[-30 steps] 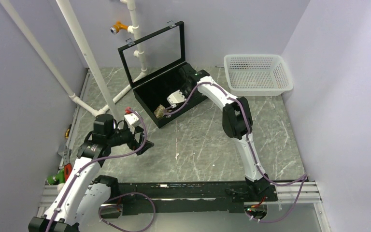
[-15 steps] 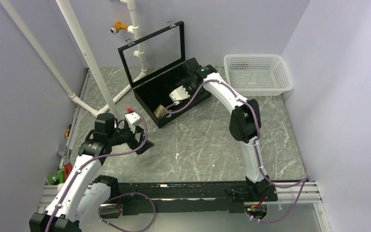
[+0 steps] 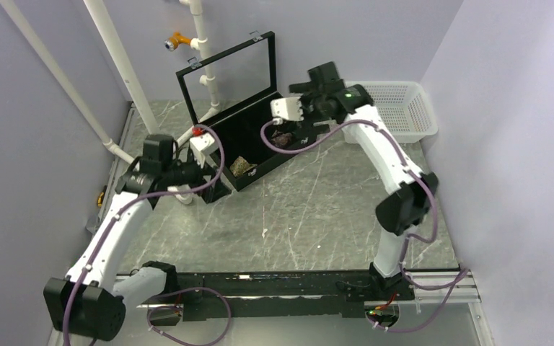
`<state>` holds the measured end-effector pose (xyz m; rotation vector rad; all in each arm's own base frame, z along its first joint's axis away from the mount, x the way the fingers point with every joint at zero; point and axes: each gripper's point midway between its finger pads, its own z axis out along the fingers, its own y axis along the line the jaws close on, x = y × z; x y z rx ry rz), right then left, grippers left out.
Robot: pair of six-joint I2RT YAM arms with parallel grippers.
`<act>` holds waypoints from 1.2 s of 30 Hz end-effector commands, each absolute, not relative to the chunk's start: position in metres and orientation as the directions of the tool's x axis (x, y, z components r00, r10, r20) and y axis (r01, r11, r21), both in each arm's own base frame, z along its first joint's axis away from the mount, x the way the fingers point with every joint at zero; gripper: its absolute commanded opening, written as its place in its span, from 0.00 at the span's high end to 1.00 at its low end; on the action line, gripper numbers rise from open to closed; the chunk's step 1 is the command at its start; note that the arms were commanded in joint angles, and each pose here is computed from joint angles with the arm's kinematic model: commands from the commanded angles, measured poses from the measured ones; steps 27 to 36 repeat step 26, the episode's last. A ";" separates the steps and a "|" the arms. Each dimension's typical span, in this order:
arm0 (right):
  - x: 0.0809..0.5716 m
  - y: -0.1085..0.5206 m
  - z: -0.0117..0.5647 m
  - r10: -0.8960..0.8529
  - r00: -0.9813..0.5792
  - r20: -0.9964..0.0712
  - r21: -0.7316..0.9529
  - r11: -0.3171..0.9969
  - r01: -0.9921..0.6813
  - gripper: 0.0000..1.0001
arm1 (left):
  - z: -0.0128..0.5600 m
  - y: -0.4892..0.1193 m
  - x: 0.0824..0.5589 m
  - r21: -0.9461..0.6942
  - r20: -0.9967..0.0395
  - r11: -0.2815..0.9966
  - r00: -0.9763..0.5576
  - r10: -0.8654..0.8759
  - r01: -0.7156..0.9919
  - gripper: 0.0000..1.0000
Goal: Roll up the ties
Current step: Place the tie in the storage box, then reset both arms
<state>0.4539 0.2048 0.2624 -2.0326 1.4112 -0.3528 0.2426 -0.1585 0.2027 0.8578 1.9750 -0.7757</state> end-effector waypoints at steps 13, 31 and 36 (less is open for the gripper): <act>0.342 0.076 0.268 -0.401 -0.374 -0.836 -0.207 0.863 -0.462 0.00 | 0.242 -0.193 0.356 -0.176 -0.743 0.709 -0.565 0.359 0.683 0.01; 0.321 0.078 0.184 -0.255 -0.574 -0.778 -0.002 0.915 -0.403 0.00 | 0.173 -0.193 0.369 -0.061 -0.677 0.761 -0.587 0.444 0.646 0.01; 0.321 0.078 0.184 -0.255 -0.574 -0.778 -0.002 0.915 -0.403 0.00 | 0.173 -0.193 0.369 -0.061 -0.677 0.761 -0.587 0.444 0.646 0.01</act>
